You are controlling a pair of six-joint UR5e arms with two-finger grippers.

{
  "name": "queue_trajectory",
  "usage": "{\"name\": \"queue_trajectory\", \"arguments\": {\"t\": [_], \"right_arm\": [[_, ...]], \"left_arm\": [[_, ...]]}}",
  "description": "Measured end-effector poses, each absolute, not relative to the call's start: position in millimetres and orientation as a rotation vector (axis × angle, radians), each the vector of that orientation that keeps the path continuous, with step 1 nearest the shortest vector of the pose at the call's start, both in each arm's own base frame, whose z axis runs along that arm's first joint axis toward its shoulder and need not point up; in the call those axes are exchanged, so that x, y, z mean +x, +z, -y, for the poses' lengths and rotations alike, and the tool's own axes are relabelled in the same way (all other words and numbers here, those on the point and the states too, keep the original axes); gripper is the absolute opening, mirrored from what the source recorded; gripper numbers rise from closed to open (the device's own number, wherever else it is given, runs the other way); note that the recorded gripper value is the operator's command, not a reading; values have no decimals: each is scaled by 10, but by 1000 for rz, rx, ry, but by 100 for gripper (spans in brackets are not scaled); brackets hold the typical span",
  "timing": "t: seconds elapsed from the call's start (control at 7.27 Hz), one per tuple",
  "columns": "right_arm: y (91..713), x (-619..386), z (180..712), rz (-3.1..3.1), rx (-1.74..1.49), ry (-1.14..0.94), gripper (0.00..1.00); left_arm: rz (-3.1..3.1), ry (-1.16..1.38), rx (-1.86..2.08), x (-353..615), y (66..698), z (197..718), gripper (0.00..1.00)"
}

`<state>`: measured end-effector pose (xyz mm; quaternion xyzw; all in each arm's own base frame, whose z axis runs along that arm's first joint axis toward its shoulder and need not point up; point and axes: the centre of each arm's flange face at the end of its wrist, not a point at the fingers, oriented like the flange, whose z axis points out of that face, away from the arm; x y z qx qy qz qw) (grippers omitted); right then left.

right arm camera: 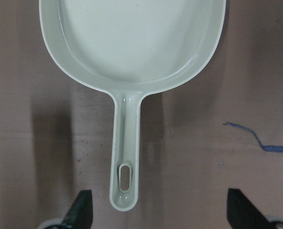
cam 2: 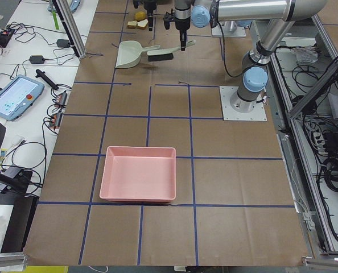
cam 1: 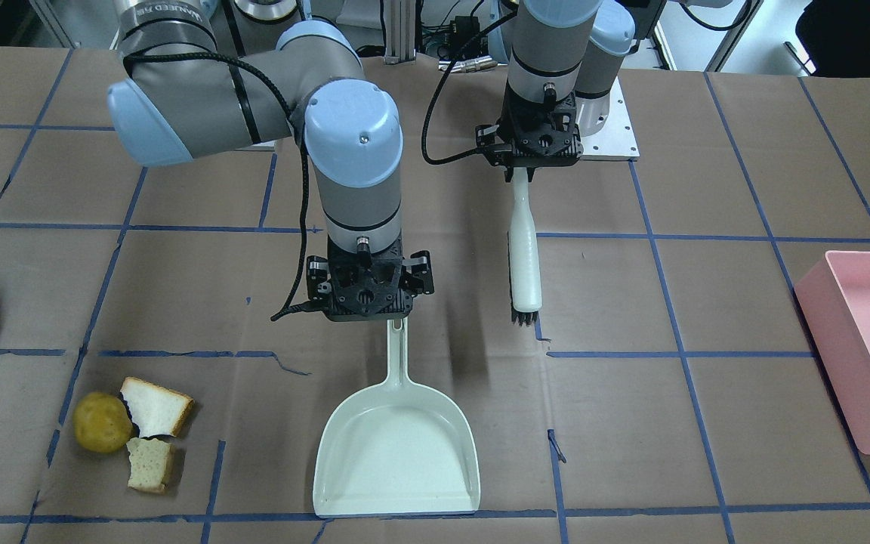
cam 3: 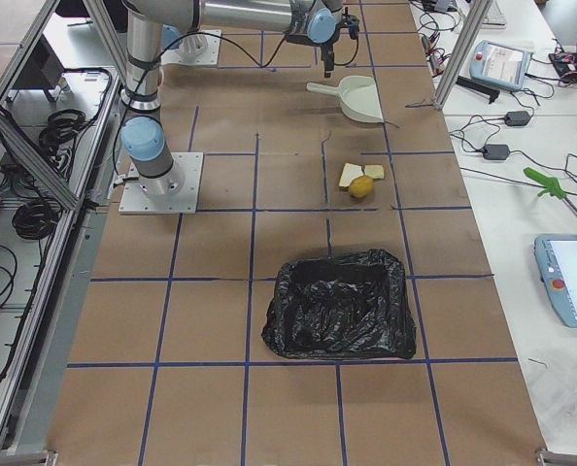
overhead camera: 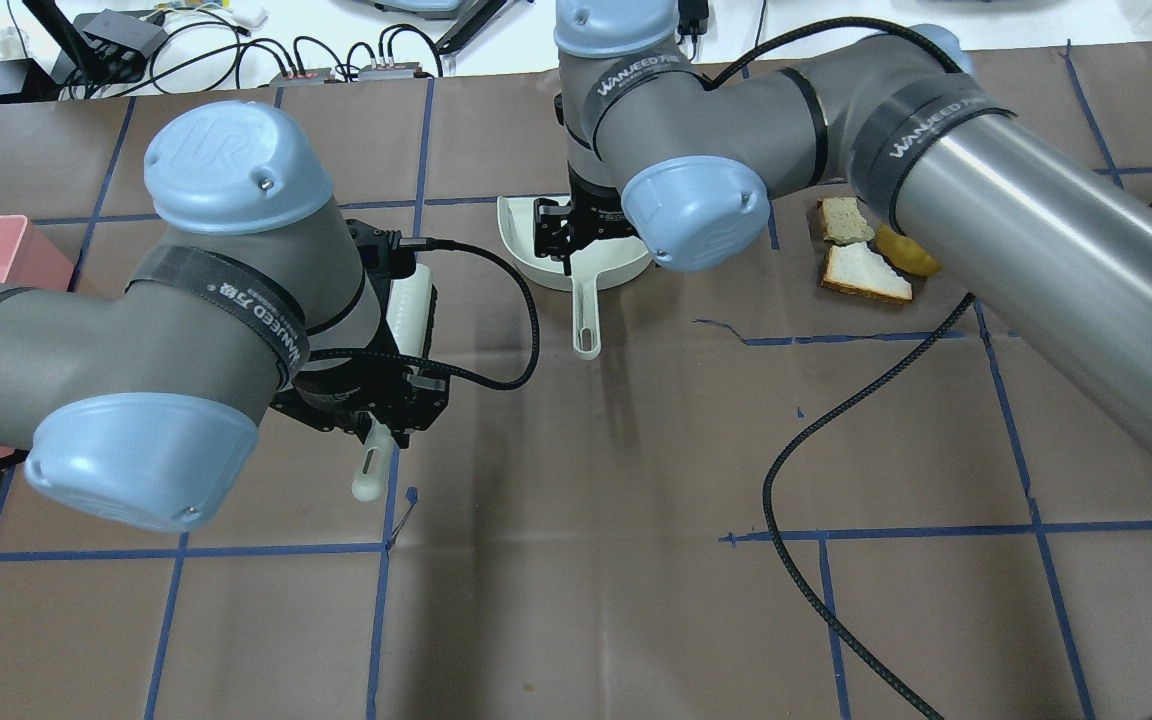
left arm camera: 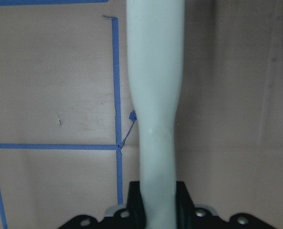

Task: Sweep and dump trash in nearest bin
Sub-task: 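Grasp the white dustpan handle with the right gripper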

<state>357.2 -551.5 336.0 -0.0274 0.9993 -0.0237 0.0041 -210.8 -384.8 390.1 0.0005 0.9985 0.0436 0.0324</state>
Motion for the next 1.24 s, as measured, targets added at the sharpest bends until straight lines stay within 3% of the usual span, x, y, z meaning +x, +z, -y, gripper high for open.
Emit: {"name": "queue_trajectory", "arguments": {"t": [0.55, 1.24], "right_arm": [[2682, 3883, 5430, -3130, -133, -114, 100], [2347, 3806, 5517, -3172, -146, -163, 100]], "left_arm": [[-3080, 101, 4, -2125, 3949, 3845, 1], [-3081, 96, -35, -2047, 3992, 3775, 0]]}}
